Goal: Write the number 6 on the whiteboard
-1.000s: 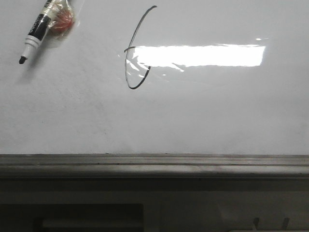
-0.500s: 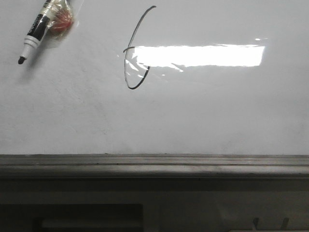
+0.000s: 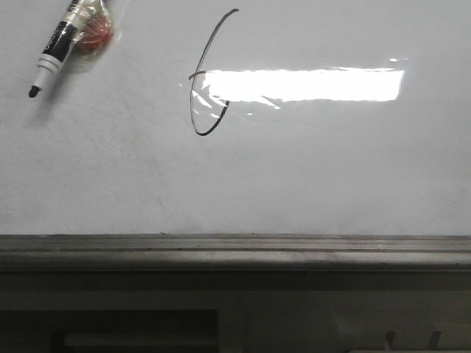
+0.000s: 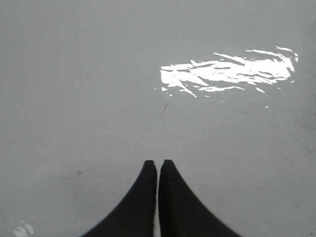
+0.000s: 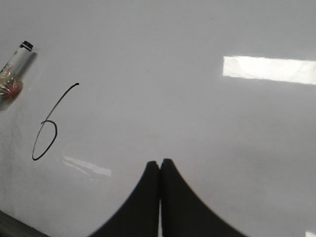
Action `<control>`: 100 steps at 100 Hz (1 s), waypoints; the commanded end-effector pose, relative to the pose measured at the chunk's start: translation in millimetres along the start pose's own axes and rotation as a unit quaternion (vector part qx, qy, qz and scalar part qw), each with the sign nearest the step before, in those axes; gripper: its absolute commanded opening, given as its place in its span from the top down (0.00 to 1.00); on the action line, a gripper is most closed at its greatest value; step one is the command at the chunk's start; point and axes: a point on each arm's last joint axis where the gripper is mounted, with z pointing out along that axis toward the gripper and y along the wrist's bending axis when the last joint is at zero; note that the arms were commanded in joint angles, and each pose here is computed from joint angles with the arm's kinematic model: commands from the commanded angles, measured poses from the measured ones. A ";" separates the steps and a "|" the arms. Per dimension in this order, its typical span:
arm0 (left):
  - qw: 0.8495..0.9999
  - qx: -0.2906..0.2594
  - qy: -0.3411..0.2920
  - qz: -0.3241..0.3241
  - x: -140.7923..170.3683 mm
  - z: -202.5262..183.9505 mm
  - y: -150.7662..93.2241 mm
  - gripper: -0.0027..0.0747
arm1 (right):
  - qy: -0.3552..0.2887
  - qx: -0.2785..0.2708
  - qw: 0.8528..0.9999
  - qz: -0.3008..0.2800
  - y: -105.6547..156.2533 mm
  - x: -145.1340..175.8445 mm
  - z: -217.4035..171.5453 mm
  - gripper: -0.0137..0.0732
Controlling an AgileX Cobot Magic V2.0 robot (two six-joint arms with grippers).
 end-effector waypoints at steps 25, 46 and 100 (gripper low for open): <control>1.000 -0.007 -0.025 -0.011 8.6 -1.0 1.1 0.99 | -0.024 0.034 0.999 -0.007 -6.1 -10.5 -0.7 0.92; 1.000 -0.007 -0.025 -0.011 8.6 -1.0 1.1 0.99 | -0.031 0.144 0.987 -0.060 -25.3 8.0 -1.0 0.92; 1.000 -0.007 -0.025 -0.011 8.6 -1.0 1.1 0.99 | -0.003 0.162 0.978 -0.134 -20.5 73.6 -16.0 0.92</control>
